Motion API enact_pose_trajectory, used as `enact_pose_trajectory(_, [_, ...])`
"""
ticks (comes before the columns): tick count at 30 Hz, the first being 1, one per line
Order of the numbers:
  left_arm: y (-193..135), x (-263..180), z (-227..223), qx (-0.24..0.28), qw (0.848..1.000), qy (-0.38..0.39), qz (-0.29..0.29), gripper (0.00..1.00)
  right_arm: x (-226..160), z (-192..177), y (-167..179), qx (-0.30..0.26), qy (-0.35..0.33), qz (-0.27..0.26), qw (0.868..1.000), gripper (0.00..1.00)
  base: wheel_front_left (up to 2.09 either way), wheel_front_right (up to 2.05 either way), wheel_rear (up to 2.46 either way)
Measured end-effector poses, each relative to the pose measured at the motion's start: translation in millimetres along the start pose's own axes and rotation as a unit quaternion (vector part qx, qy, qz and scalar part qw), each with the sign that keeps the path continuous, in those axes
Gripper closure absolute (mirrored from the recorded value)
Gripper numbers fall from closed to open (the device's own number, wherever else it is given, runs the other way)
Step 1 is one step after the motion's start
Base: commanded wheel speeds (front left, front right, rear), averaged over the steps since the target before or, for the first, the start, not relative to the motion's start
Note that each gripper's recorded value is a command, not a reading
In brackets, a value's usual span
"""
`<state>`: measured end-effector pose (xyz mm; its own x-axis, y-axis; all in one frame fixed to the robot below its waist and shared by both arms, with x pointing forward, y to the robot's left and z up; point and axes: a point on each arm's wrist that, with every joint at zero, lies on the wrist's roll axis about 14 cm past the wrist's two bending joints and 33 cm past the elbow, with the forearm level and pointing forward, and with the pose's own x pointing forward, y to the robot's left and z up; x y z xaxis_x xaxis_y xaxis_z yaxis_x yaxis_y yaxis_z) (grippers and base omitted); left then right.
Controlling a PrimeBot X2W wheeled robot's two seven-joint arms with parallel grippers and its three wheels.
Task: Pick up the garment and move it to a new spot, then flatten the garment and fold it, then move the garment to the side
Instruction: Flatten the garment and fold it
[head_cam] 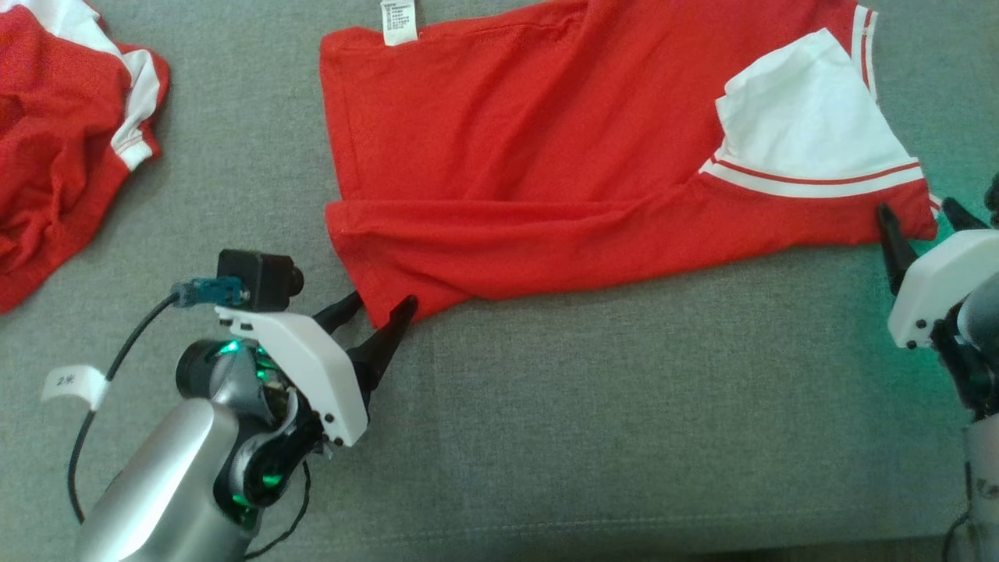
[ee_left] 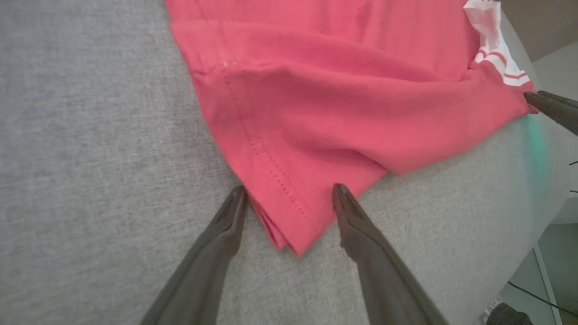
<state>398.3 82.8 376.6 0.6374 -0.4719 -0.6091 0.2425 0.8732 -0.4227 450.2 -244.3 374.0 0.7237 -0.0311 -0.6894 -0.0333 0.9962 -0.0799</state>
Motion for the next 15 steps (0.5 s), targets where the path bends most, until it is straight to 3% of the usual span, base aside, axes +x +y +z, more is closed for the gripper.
enact_pose_trajectory(5, [0,4,2,0.002,1.000,-0.002,-0.003,0.00,1,-3,1,0.002,0.008,0.003,1.000,0.00,0.00,0.00,0.00])
enact_pose_trajectory(6, [0,5,2,0.002,1.000,-0.001,-0.005,0.08,2,-6,0,-0.001,0.015,0.004,1.000,0.00,0.00,0.00,0.00])
enact_pose_trajectory(7, [0,6,2,0.003,1.000,-0.001,-0.006,0.56,2,-6,-1,0.000,0.016,0.004,1.000,0.00,0.00,0.00,0.00])
enact_pose_trajectory(8, [-1,7,3,0.004,1.000,-0.003,-0.009,0.77,2,-6,-1,0.000,0.017,0.004,1.000,0.13,0.00,0.00,0.00])
enact_pose_trajectory(9, [-1,8,4,0.007,1.000,-0.005,-0.011,0.77,2,-8,-1,0.001,0.022,0.005,1.000,0.13,0.00,0.00,0.00])
enact_pose_trajectory(10, [-1,9,6,0.008,1.000,-0.007,-0.012,1.00,2,-8,-1,0.002,0.023,0.006,1.000,0.48,0.00,0.00,0.00])
enact_pose_trajectory(11, [-3,10,7,0.010,1.000,-0.007,-0.015,1.00,3,-8,-1,0.005,0.024,0.008,1.000,0.82,0.00,0.00,0.00])
enact_pose_trajectory(12, [-4,10,7,0.012,1.000,-0.007,-0.019,1.00,3,-8,-1,0.007,0.024,0.009,1.000,1.00,0.00,0.00,0.00])
enact_pose_trajectory(15, [-12,5,9,0.034,0.999,-0.008,-0.042,1.00,2,-5,-3,0.010,0.023,0.009,1.000,1.00,0.00,0.00,0.00])
